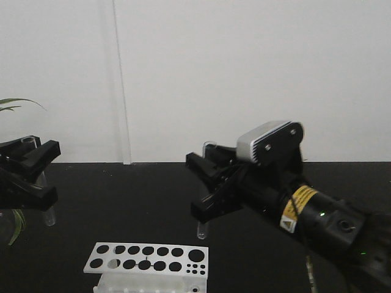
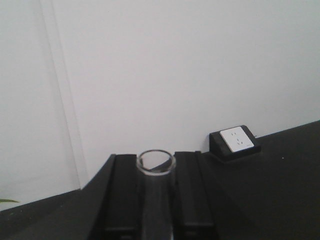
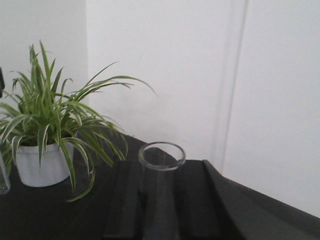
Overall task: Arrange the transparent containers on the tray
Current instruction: 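Raise both held test tubes clear of the rack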
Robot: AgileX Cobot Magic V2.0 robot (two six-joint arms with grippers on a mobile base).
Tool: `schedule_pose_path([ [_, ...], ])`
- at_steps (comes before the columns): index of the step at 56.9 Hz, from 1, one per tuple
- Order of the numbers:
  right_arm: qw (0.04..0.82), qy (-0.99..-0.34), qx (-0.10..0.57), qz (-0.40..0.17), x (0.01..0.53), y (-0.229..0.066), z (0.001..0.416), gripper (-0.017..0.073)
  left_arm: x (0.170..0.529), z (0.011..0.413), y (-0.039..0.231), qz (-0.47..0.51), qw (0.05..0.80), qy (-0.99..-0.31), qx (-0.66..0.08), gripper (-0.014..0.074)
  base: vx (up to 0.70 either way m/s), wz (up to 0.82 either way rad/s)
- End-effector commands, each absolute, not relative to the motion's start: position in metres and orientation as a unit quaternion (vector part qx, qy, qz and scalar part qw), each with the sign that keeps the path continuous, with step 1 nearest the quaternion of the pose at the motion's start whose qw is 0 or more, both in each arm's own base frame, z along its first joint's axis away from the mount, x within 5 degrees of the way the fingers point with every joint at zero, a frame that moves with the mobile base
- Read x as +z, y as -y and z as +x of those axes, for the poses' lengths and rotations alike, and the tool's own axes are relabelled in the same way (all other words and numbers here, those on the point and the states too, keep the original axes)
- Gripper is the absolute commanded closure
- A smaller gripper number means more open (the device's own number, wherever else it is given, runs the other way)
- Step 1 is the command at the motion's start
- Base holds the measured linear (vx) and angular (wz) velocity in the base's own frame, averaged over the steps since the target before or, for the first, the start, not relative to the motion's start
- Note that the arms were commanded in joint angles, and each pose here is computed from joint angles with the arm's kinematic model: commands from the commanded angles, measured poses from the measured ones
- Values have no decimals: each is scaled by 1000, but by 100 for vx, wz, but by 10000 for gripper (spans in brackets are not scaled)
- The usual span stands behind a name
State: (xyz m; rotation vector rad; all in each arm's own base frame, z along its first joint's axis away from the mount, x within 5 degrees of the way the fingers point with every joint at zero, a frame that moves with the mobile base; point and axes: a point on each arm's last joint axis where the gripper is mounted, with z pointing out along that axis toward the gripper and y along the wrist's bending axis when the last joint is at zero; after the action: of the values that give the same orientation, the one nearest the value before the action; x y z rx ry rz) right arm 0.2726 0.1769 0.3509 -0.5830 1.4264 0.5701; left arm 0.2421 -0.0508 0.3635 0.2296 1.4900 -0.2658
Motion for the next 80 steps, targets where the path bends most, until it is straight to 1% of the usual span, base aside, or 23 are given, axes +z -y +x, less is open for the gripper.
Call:
schedule_pose_path([
  [1,716,-605,259,-234,394,-161,250,572,392,226,51,102,761,-625,-140,599,0,0],
  [7,720,-610,242,-225,405,-150,238,572,395,218,47,92,756,-635,-126,599,0,0],
  [13,719,-616,233,-222,408,-147,235,572,394,216,45,86,749,-647,-117,599,0,0],
  [80,718,-617,233,-222,407,-147,235,572,393,217,45,85,746,-650,-116,599,-1,0],
])
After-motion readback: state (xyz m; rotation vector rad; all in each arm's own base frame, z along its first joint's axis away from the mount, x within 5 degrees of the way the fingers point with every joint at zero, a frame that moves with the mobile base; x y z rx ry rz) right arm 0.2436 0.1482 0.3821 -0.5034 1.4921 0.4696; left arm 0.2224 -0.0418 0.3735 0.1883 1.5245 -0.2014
